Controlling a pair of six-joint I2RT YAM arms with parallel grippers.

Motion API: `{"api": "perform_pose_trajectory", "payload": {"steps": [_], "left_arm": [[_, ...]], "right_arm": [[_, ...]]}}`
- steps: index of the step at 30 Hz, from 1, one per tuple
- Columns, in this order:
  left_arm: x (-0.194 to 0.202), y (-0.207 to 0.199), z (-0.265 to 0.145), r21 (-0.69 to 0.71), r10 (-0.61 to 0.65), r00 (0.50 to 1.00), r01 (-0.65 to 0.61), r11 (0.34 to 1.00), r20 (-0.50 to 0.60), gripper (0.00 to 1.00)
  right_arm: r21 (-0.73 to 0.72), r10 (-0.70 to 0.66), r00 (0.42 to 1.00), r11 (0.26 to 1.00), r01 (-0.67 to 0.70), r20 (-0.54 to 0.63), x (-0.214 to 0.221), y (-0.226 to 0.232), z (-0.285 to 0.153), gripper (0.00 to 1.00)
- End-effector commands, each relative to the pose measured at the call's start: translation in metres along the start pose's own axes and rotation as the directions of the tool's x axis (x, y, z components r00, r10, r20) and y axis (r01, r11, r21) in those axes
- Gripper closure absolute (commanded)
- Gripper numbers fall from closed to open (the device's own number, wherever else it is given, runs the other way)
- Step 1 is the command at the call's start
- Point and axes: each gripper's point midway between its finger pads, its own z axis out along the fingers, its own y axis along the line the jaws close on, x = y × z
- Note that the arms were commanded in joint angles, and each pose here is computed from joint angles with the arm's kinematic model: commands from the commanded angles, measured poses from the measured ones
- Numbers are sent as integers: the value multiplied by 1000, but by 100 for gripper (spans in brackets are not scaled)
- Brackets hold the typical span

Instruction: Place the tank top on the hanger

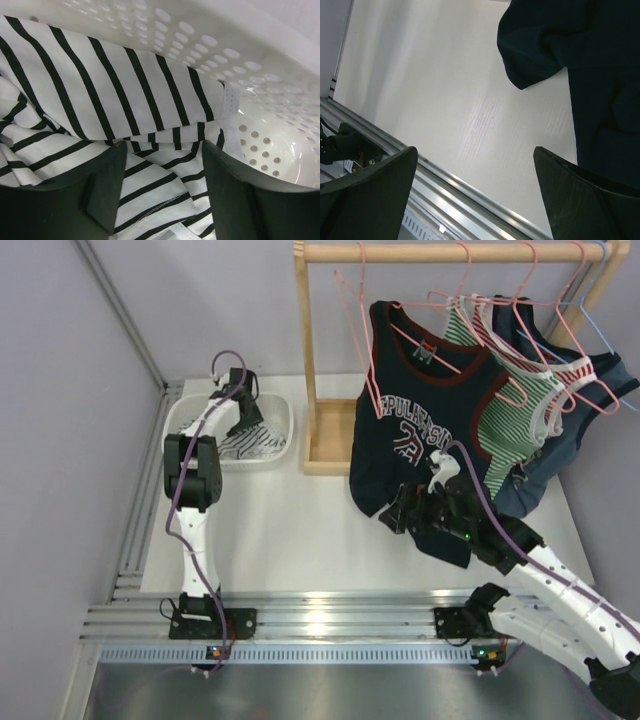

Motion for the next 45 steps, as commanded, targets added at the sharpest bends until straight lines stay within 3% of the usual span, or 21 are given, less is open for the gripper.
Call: {"api": "perform_pose_trajectory", "payload": {"steps": [1, 7, 8, 9, 10, 15, 22, 30, 42, 45], "left_arm": [[-14, -7, 5, 39, -18, 998, 16, 999, 63, 36], [8, 5, 6, 25, -31, 998, 29, 999, 51, 65], [9, 5, 6, 24, -28, 998, 27, 999, 49, 73], [8, 6, 5, 25, -27, 998, 26, 999, 51, 92], [6, 5, 1, 30, -29, 998, 27, 999, 56, 100], [-26, -5, -32, 95, -44, 993, 34, 995, 111, 100], [-91, -19, -118, 217, -97, 962, 41, 975, 256, 100], [-106, -30, -212, 330, -118, 923, -10, 944, 367, 100], [-122, -26, -397, 421, -142, 792, -156, 893, 594, 100], [-124, -7, -451, 448, -175, 746, -180, 876, 642, 100]], "right_arm": [[-46, -26, 999, 999, 27, 36, -12, 13, -5, 0], [-49, -24, 999, 998, 26, 31, -9, 12, -3, 0], [-52, -26, 999, 998, 27, 31, -9, 13, -4, 0], [-50, -26, 999, 998, 27, 27, -8, 12, -3, 0], [-50, -24, 999, 998, 25, 30, -8, 12, -4, 0], [-54, -20, 999, 998, 22, 33, -7, 12, -4, 0], [-46, -23, 999, 999, 25, 39, -9, 11, -4, 0], [-37, -22, 999, 999, 23, 38, -12, 10, 2, 0], [-8, -34, 998, 999, 35, 51, -24, 11, 5, 0], [4, -38, 998, 999, 38, 49, -26, 10, 7, 0]]}}
